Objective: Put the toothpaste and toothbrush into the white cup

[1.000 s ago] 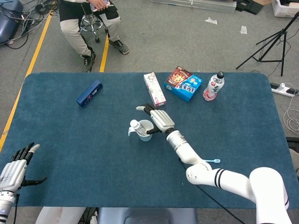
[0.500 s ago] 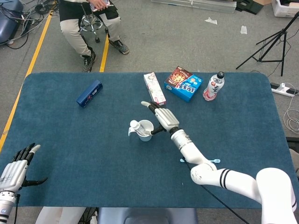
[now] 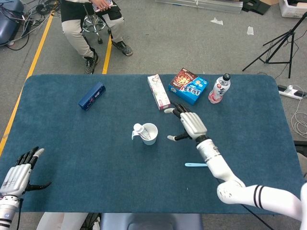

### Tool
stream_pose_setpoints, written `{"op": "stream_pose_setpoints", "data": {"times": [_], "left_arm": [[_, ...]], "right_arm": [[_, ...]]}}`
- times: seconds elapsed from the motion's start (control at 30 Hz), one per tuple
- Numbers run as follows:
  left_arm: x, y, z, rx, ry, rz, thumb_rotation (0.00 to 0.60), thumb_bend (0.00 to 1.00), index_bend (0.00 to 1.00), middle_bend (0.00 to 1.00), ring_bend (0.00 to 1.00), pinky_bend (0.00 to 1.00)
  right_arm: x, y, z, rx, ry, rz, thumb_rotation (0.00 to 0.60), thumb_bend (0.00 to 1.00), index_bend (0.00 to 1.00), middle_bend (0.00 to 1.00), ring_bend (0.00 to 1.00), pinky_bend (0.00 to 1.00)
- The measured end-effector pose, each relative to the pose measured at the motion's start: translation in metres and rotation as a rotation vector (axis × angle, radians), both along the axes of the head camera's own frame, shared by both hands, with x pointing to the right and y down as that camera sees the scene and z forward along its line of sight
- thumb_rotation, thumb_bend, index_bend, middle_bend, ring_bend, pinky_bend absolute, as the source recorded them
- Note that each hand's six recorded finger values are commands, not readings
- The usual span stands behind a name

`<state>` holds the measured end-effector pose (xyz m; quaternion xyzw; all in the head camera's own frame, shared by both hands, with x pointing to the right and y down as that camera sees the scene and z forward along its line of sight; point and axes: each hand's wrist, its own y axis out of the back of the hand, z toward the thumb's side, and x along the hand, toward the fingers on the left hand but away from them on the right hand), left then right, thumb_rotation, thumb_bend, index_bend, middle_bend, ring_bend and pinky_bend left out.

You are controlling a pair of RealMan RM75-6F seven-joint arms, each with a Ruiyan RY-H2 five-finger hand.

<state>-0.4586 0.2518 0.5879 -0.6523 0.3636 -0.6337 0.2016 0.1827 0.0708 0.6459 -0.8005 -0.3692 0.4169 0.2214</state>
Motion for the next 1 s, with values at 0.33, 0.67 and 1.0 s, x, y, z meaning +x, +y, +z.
{"op": "stream_pose_setpoints", "data": {"times": [0.33,0.67,1.0], "left_arm": [[0.013,0.002,0.01,-0.013,0.017,0.013,0.6,0.0,0.04,0.0,0.0,0.0],[0.012,0.003,0.013,-0.019,0.019,0.008,0.6,0.0,0.04,0.0,0.0,0.0],[0.006,0.005,0.011,-0.021,0.017,-0.007,0.6,0.0,0.04,0.0,0.0,0.0]], "right_arm": [[0.106,0.067,-0.021,-0.005,0.322,0.074,0.6,0.05,0.44,0.07,0.0,0.15],[0.13,0.121,-0.002,-0.089,0.383,0.063,0.6,0.07,0.46,0.07,0.0,0.15],[0.132,0.143,0.022,-0.154,0.389,0.053,0.6,0.12,0.48,0.07,0.0,0.15]]}}
